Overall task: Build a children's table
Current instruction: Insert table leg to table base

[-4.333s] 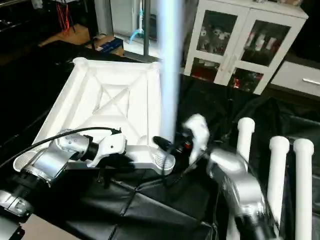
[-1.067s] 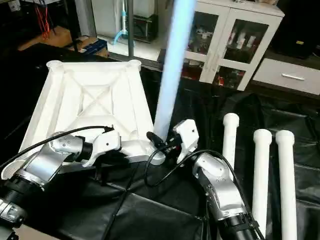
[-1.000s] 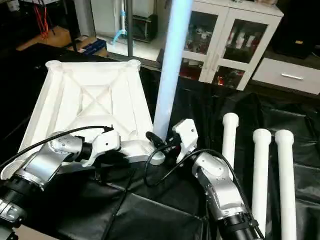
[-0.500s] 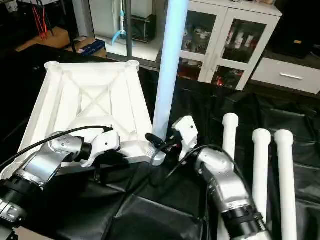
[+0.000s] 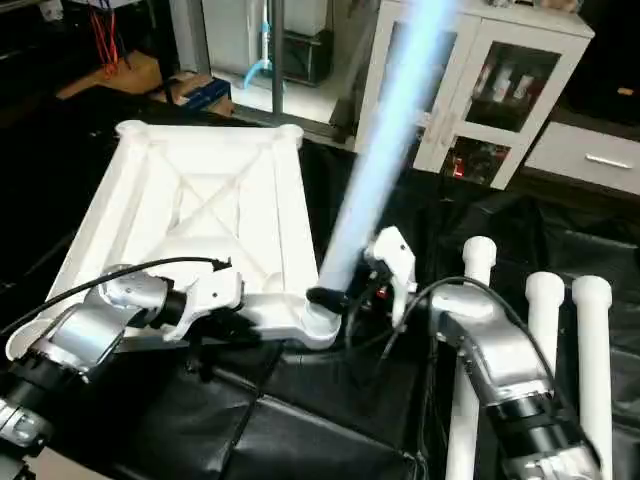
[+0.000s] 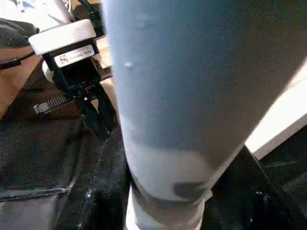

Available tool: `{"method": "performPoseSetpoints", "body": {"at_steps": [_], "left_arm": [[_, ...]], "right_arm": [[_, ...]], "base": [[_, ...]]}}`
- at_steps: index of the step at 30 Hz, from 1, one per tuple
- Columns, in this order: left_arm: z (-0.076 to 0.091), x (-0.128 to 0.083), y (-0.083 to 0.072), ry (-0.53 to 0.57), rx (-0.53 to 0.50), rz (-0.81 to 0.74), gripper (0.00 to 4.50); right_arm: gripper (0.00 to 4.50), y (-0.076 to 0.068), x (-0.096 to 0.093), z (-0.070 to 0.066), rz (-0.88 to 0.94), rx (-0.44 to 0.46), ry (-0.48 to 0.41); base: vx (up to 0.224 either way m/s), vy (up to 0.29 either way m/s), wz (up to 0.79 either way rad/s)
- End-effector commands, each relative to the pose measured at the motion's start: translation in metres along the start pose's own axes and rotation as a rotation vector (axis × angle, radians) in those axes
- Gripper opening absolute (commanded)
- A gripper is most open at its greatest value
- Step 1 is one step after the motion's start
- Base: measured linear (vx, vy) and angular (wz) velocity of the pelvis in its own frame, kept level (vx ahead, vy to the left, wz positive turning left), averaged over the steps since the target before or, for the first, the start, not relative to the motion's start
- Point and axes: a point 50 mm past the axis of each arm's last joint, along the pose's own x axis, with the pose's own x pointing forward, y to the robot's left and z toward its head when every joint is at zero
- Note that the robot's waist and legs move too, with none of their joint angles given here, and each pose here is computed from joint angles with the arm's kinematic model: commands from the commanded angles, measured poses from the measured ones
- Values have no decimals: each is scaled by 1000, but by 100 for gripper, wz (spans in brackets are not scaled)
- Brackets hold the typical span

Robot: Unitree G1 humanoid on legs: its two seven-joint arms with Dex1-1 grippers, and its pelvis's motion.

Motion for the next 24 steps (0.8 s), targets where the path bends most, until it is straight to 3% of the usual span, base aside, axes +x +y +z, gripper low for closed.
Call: {"method": "performPoseSetpoints", "body": {"at_steps": [1,7,12,19,24], "left_arm": [[15,-7,3,-61,56,19,0],[12,-7,-1,-59,47,16,0],[13,-5,-1,-73,39,52,0],[20,4,-2,-150,5,123,0],[24,8,-8,-179,-12,108,0]], "right_arm": [[184,20,-6,-82,33,234,359],[184,6,6,-85,-165,115,328],[184,0,12,-82,-294,142,254],[184,2,19,-92,-452,168,233],[184,2,27,-90,-495,163,215]], "base": [[0,0,0],[0,0,0],[0,0,0],[0,0,0],[0,0,0]]}}
